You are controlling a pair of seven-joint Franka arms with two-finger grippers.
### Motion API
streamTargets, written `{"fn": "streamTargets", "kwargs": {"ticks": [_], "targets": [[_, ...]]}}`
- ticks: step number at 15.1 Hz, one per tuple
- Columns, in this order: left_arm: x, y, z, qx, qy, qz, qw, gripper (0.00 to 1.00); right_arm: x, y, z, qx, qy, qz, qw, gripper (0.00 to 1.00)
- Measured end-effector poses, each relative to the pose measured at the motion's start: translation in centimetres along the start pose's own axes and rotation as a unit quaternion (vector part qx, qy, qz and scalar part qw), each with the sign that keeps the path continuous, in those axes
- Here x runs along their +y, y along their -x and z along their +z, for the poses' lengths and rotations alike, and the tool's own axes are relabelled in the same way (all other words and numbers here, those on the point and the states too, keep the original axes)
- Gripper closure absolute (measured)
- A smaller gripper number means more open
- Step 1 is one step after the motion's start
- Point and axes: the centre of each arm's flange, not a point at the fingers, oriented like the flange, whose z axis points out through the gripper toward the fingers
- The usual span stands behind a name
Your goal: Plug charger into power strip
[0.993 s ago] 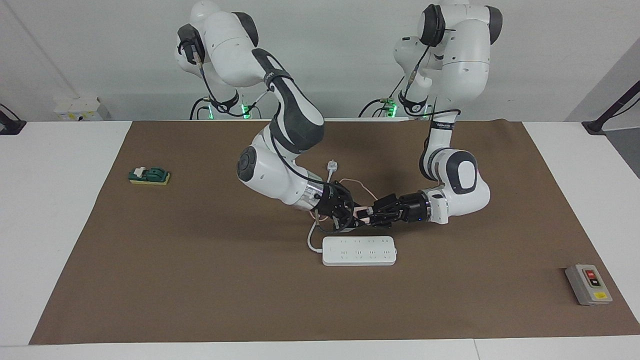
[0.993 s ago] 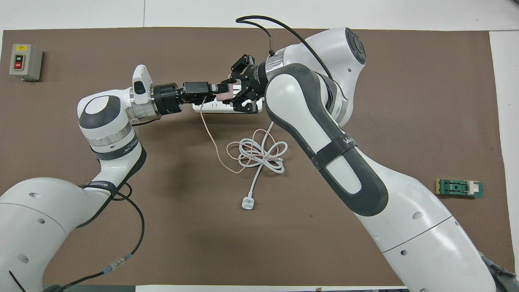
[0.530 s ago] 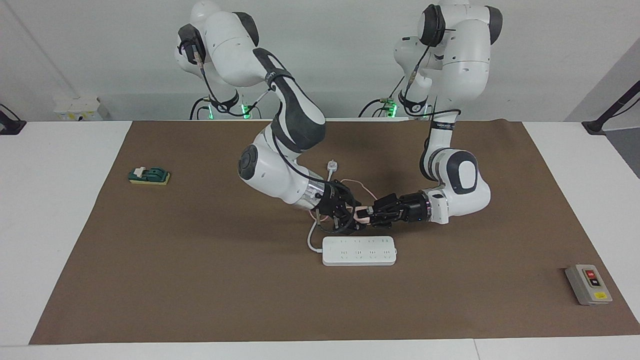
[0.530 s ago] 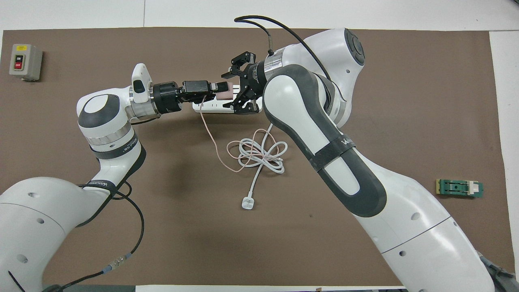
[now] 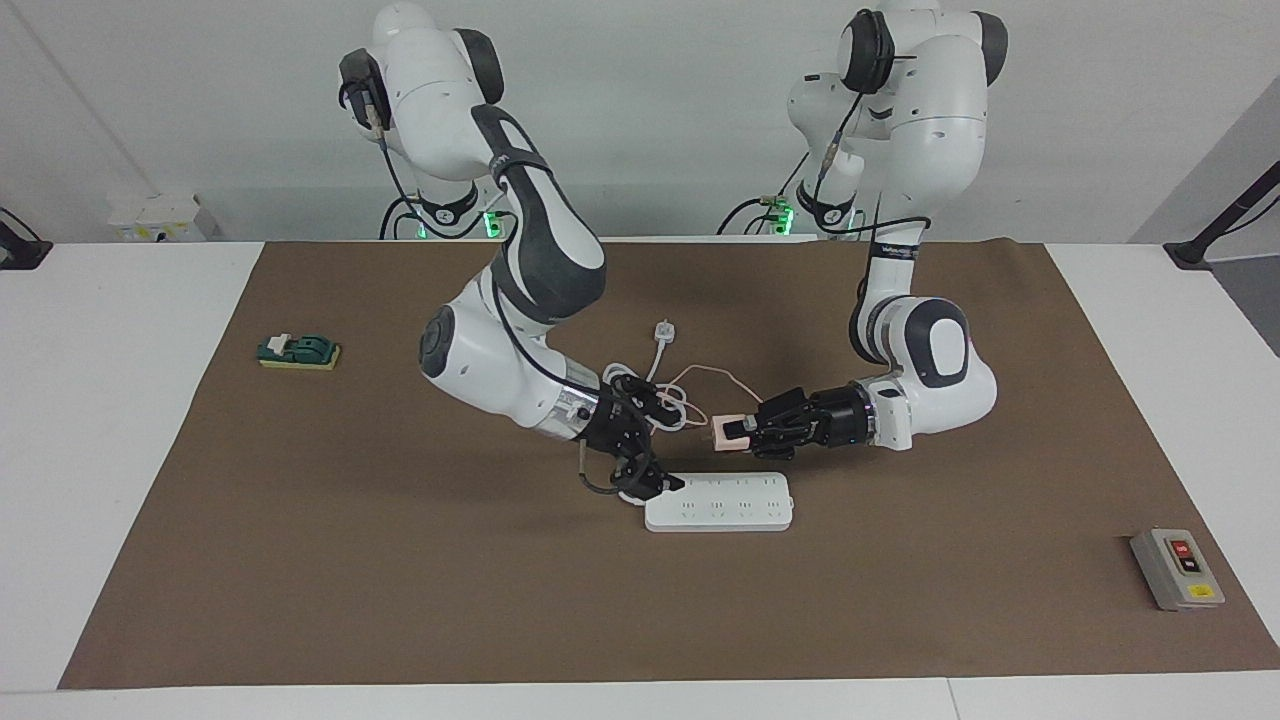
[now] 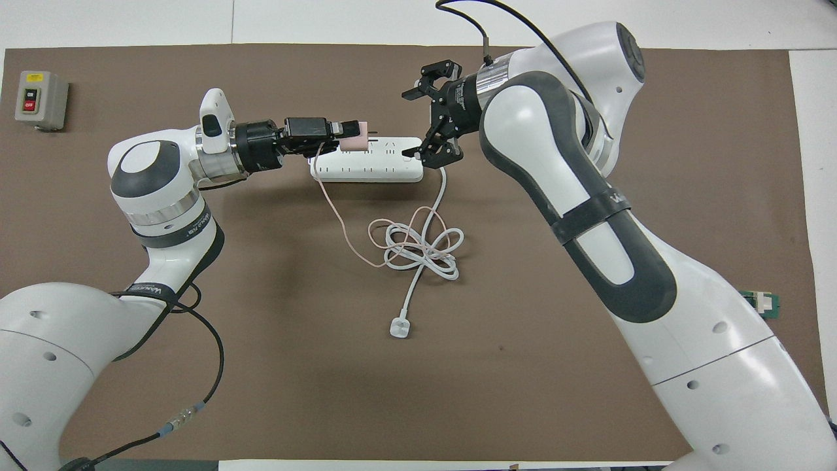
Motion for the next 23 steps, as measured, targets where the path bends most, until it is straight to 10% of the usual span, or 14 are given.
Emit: {"fn": "streamTargets", "kwargs": {"ticks": [9,16,19,23], "targets": [[8.9,-2.8,-3.2,-0.031,-0.101,-0.082,0.991,0.71,-1.9,-1.9,-12.6,0.066,-0.040,-0.025,0.997,0.00],[14.2,-3.7,-4.9,-0.012,-0.233,-0.184,0.955,0.71,-0.8,-4.8,-19.6,0.120,-0.020,-0.095,0.988,0.00],[14.8,-3.3,-6.8,0.001,-0.284,-0.278,0.918,0.71,0.5,-5.2,-20.2,0.165,0.025,-0.180,0.969,0.00],[17.0,-1.6,-6.9,0.024,-0.366,-0.363,0.857,0.71,2.2,-5.6,-21.5,0.211,0.110,-0.331,0.913,0.00]]}}
